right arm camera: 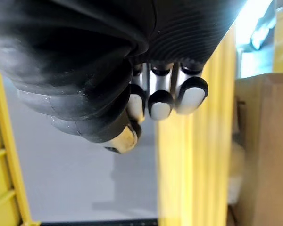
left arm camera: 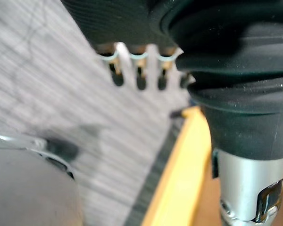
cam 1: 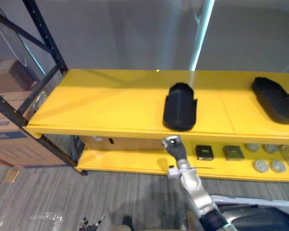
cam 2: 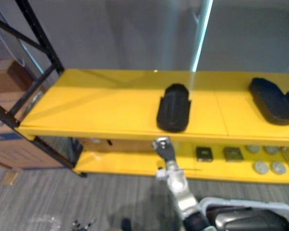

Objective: Walk over and take plastic housings, then place them on the shelf

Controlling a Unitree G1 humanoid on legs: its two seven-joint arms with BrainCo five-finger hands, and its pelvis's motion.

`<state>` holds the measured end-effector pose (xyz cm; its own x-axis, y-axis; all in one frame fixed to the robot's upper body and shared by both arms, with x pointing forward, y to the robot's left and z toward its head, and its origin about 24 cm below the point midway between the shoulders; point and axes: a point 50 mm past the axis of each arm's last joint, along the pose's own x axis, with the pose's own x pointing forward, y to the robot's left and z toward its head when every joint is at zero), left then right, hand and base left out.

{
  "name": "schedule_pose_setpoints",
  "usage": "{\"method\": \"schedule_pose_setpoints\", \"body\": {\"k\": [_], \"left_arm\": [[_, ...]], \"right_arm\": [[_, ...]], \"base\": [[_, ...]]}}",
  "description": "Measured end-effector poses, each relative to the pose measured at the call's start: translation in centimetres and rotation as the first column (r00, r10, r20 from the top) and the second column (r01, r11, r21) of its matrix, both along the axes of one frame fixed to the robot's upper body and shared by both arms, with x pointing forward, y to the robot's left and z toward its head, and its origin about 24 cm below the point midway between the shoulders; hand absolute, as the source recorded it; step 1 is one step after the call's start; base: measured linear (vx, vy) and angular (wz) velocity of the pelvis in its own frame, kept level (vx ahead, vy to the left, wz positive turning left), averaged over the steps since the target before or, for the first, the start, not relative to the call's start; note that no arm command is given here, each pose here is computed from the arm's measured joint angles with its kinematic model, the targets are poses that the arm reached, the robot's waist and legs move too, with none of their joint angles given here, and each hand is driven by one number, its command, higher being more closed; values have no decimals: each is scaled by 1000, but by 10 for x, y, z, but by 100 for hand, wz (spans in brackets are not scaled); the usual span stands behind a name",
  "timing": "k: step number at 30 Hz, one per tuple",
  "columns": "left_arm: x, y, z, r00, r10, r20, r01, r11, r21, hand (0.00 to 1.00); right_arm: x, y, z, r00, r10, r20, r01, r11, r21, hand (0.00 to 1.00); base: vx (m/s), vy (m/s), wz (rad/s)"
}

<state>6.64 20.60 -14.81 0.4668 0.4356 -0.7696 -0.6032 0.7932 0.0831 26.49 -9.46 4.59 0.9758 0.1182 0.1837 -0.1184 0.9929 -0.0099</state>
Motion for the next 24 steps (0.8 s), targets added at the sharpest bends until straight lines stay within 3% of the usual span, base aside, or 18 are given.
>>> {"method": "schedule_pose_setpoints", "body": {"k": [4, 12, 24], "left_arm": [[14, 4, 3, 999, -25, 37, 25, 1000, 3, 0], [18, 5, 4, 997, -53, 48, 53, 999, 13, 0], [19, 2, 4, 996, -78, 48, 77, 997, 12, 0]], "right_arm": [[7, -5, 36, 988, -24, 149, 21, 1000, 19, 100], [8, -3, 68, 957, -24, 288, 22, 1000, 11, 100], [19, -18, 75, 952, -110, 286, 112, 994, 7, 100]], "base": [[-44, 14, 3], [1, -2, -1], [-1, -1, -1]]}}
